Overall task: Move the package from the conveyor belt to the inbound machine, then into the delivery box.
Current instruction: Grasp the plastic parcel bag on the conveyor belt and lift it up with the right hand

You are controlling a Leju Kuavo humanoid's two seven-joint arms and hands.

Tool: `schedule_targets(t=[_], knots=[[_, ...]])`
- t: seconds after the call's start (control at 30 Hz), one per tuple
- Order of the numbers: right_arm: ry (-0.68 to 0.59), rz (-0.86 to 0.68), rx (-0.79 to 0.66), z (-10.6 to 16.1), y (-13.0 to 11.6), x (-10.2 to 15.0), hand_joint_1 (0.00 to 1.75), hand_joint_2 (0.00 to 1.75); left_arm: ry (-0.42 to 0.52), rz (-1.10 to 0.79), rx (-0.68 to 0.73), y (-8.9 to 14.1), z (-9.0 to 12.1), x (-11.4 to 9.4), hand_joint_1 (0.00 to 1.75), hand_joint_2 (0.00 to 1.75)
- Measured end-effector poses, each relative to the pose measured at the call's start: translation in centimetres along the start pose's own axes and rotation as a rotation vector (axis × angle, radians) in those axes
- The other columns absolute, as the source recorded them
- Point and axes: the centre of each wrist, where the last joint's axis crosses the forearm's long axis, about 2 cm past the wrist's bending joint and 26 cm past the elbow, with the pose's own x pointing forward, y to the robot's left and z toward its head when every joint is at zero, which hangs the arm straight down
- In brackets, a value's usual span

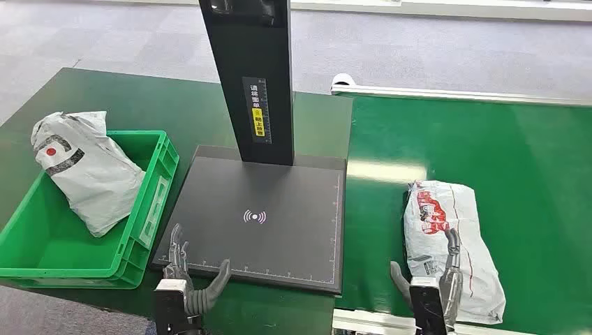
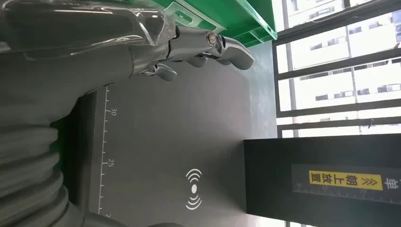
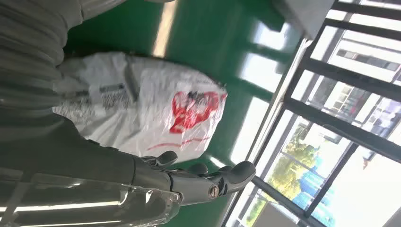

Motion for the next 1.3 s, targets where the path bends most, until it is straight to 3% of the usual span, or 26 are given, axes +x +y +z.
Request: schedule_targets(t=[0.2,0.4,0.6,0.73,1.03,1.3], knots=[[0.15,0.041,0.073,-1.3,-1.1,-0.9,0.0,1.75,0.036,0.159,-0.036,-0.2,-1.0,0.1,0.0,1.75],[0.387,0.222,0.115,-3.6,-2.2,-3.3,0.0,1.75,0.043,0.219,-0.062,-0.3,-2.0,0.0,0.0,1.75],[0.565,0.199,0.131,-5.3,-3.3,-6.3,0.04,1.75,0.119,0.358,-0.107,-0.5,-2.7,0.2,0.0,1.75],[0.63,0.216,0.137,-6.6,-3.0,-6.9,1.75,1.75,0.109,0.37,-0.115,-0.2,-3.4,0.7,0.0,1.75],[0.653,0.261,0.134,-7.8,-2.2,-6.5,1.75,1.75,0.058,0.318,-0.125,0.4,-4.3,1.5,0.0,1.75],[0.434,0.179,-0.054,-8.2,-1.6,-3.6,1.75,1.75,-0.026,0.255,-0.14,1.1,-4.9,2.7,0.0,1.75]])
